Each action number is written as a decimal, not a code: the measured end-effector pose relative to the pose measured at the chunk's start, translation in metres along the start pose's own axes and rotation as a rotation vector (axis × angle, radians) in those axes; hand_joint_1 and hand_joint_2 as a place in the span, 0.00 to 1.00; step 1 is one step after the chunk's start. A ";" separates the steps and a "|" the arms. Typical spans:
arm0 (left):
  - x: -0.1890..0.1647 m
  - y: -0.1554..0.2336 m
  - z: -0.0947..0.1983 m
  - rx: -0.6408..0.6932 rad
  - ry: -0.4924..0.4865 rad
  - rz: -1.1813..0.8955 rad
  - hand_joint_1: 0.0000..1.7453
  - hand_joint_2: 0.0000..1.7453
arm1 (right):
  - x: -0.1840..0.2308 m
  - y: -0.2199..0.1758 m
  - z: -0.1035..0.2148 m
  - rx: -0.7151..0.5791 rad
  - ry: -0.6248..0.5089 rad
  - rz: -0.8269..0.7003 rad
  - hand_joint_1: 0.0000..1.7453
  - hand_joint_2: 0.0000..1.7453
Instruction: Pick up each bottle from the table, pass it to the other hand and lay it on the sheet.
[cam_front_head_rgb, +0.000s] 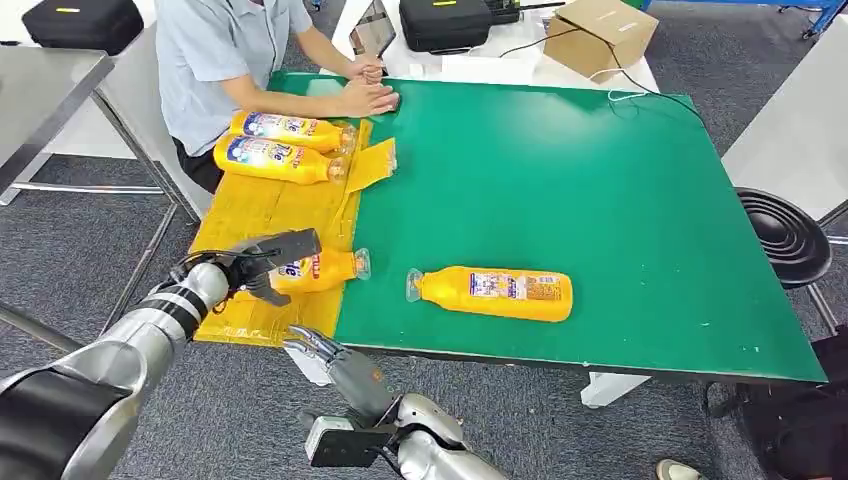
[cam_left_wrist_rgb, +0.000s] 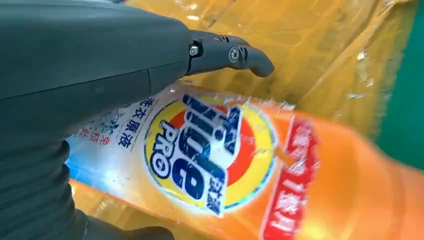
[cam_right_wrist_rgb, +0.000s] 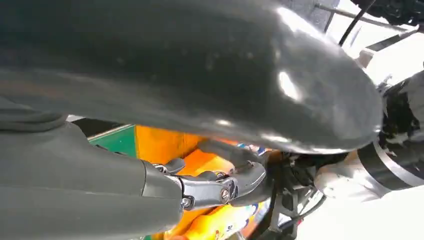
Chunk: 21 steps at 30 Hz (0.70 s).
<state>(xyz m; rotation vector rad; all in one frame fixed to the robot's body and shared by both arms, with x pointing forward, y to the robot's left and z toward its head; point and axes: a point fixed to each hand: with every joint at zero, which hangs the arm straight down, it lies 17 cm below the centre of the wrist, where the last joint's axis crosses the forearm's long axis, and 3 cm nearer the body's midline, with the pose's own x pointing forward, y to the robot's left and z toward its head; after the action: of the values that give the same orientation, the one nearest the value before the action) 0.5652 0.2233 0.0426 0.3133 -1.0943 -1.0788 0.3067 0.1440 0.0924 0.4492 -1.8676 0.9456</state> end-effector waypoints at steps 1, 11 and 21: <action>0.004 0.000 0.000 -0.004 -0.018 0.039 0.00 1.00 | 0.000 0.000 0.000 0.000 0.000 0.000 0.00 0.00; 0.054 0.059 0.014 0.115 -0.293 0.386 0.00 1.00 | -0.003 0.004 0.004 0.019 -0.007 0.028 0.00 0.00; 0.074 0.109 0.037 0.172 -0.436 0.478 0.00 1.00 | -0.004 0.006 0.005 0.029 -0.009 0.039 0.00 0.00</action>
<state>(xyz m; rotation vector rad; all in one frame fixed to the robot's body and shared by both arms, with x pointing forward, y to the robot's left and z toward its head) 0.5970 0.2256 0.1757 -0.0599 -1.5598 -0.6351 0.3016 0.1434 0.0848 0.4369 -1.8788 0.9995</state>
